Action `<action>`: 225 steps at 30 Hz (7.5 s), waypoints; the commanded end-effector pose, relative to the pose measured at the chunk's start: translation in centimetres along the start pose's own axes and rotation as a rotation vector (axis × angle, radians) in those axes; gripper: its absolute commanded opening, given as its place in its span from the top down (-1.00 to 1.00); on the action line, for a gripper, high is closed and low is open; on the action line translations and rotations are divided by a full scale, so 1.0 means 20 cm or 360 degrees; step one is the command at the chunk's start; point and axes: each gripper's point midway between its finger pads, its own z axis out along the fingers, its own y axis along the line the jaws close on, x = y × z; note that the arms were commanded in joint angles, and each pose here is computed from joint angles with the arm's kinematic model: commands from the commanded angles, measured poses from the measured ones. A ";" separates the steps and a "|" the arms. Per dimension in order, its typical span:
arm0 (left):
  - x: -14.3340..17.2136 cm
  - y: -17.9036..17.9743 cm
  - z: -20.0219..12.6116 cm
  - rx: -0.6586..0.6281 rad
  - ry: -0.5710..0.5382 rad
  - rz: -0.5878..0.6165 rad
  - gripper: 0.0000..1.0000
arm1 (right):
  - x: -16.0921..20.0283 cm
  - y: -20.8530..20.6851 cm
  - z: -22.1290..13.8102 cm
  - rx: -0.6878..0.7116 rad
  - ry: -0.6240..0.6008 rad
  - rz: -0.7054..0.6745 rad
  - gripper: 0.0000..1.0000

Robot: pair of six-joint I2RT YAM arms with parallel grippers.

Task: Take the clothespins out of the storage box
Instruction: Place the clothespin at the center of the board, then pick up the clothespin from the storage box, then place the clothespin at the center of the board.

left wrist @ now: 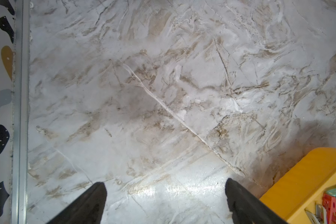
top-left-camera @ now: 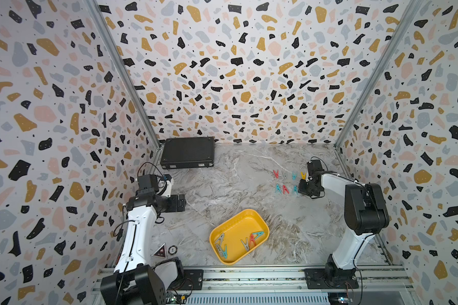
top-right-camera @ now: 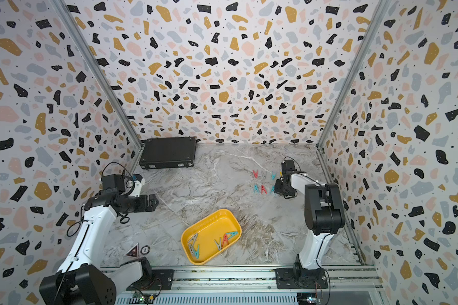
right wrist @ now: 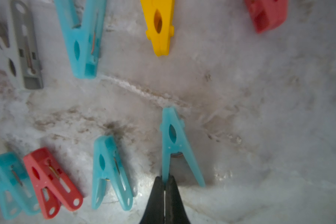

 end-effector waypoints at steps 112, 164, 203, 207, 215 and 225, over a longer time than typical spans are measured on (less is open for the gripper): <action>-0.04 0.05 -0.03 -0.0079 -0.0063 -0.0018 -1.00 | 1.69 1.71 -0.44 -0.0822 0.0276 -0.1809 -0.24; -0.05 0.04 -0.04 -0.0075 -0.0080 -0.0007 -1.00 | 1.54 1.43 -0.33 -0.0416 0.0206 -0.1707 0.56; -0.02 -0.03 -0.02 0.0050 -0.0054 0.0012 -0.99 | 0.72 0.70 -0.74 -0.0231 -0.0054 -0.1162 1.00; -0.02 -0.03 -0.02 0.0063 -0.0052 0.0013 -1.00 | 0.60 0.52 -0.66 -0.0163 0.0001 -0.0962 1.00; -0.02 -0.04 -0.02 0.0069 -0.0050 0.0014 -0.99 | 0.42 0.24 -0.53 0.0038 0.0080 -0.0698 1.00; -0.03 -0.04 -0.03 0.0066 -0.0060 0.0017 -0.99 | 0.18 0.02 -0.46 0.0282 0.0091 -0.0541 1.00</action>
